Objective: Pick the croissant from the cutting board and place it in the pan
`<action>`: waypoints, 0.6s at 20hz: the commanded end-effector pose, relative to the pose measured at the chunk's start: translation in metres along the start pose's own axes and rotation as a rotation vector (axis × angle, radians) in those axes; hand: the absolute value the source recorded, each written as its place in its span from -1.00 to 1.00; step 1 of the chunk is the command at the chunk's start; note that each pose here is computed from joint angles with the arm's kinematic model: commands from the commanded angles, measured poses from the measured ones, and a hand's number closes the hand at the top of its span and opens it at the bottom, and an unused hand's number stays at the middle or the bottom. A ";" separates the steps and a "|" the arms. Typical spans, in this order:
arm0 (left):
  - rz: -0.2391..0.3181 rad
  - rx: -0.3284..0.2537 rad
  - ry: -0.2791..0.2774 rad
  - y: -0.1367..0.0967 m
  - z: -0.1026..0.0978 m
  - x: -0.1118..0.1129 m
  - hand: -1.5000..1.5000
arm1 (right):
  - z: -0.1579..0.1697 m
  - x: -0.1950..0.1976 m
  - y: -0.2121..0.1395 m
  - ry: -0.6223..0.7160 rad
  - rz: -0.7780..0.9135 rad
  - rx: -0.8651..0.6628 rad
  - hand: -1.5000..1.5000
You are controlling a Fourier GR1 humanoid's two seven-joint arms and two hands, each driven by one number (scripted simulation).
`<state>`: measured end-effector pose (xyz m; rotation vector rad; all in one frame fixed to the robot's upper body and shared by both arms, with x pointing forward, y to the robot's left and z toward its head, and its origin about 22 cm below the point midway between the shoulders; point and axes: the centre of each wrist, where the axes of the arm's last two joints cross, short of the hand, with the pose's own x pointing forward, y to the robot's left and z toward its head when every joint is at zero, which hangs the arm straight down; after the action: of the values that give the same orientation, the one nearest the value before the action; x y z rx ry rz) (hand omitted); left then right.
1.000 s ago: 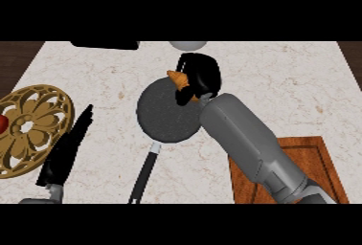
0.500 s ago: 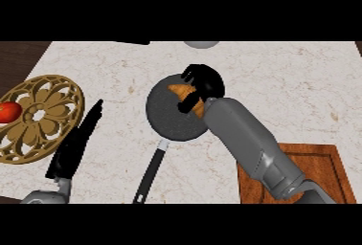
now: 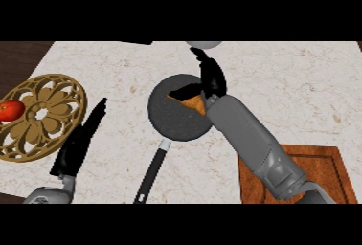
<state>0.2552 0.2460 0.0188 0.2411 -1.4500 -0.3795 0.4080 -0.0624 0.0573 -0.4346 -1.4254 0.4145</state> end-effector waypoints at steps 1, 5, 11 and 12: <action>0.001 0.010 -0.011 0.008 -0.002 0.010 0.00 | -0.004 0.003 -0.006 -0.034 -0.133 -0.151 -1.00; -0.004 0.044 0.015 0.004 0.001 -0.002 0.00 | -0.007 -0.004 -0.010 0.003 -0.224 -0.301 -1.00; 0.010 0.085 0.059 0.021 0.022 -0.027 0.00 | -0.012 -0.039 -0.025 0.030 -0.316 -0.383 -1.00; 0.016 0.093 0.058 0.026 0.028 -0.020 0.00 | -0.014 -0.056 -0.040 0.006 -0.315 -0.389 -1.00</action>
<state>0.2416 0.2668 0.0080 0.2989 -1.4203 -0.3185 0.4178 -0.0946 0.0459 -0.5013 -1.5142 -0.0517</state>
